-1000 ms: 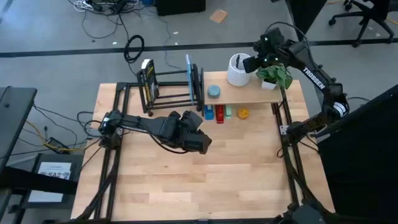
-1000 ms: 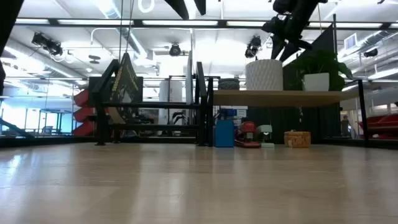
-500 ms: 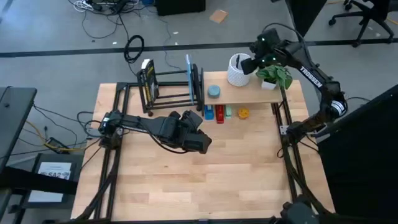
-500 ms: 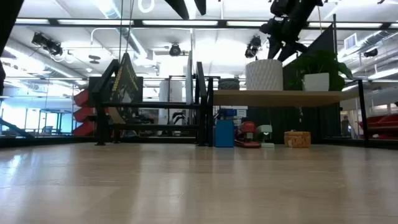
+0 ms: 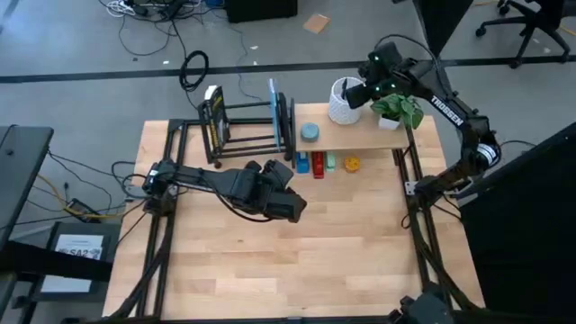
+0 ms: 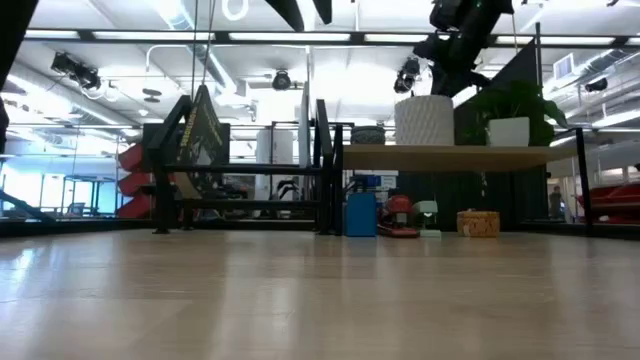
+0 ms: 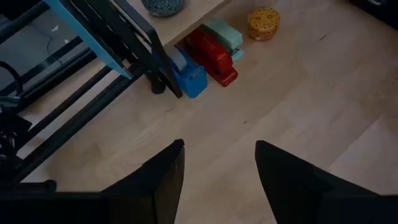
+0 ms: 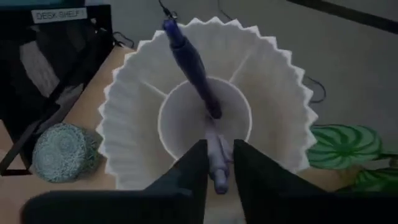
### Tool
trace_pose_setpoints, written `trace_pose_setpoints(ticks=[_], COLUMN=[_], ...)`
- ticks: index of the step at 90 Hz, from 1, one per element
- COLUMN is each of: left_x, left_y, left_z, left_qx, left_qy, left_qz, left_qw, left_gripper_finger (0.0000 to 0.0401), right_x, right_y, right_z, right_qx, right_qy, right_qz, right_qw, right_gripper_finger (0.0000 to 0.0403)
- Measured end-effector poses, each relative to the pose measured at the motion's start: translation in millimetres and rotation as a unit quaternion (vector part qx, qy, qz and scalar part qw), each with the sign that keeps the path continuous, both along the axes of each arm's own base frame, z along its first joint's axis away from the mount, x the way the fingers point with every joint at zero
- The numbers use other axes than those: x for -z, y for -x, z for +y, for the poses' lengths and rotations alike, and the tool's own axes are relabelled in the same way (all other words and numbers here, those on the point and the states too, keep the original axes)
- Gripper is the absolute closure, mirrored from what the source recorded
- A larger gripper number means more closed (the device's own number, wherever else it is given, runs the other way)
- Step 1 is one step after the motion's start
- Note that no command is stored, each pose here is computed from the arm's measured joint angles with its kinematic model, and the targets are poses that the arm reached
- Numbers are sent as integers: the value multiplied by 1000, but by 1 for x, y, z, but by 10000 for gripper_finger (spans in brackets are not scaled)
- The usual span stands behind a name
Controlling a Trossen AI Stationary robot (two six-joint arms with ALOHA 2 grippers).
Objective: Stock shelves
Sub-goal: Remove the purple pen from the white pen holder on the shelf, then remove the purple pen from the white pen holder
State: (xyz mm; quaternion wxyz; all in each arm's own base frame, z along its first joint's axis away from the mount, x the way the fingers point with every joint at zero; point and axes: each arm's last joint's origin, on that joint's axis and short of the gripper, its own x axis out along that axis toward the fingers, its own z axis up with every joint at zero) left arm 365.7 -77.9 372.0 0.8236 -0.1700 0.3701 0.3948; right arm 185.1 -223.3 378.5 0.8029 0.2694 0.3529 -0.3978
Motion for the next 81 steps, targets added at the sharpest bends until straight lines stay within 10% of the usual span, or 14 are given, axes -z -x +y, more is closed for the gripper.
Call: trace_pose_setpoints(ticks=[49,81], left_x=[0,-2], left_y=[0,-5], left_z=[0,-2], left_qx=[1,3], left_qy=[2,9], left_qz=[1,-26], left_qw=[1000,1000], left_gripper_finger=[224,224], right_x=[-96,-122], right_y=[30,33], right_z=[45,122], right_qx=[-33,-200], right_qy=[67,-50], right_qz=[-62,-81], right_qw=[995,975], right_gripper_finger=[401,402])
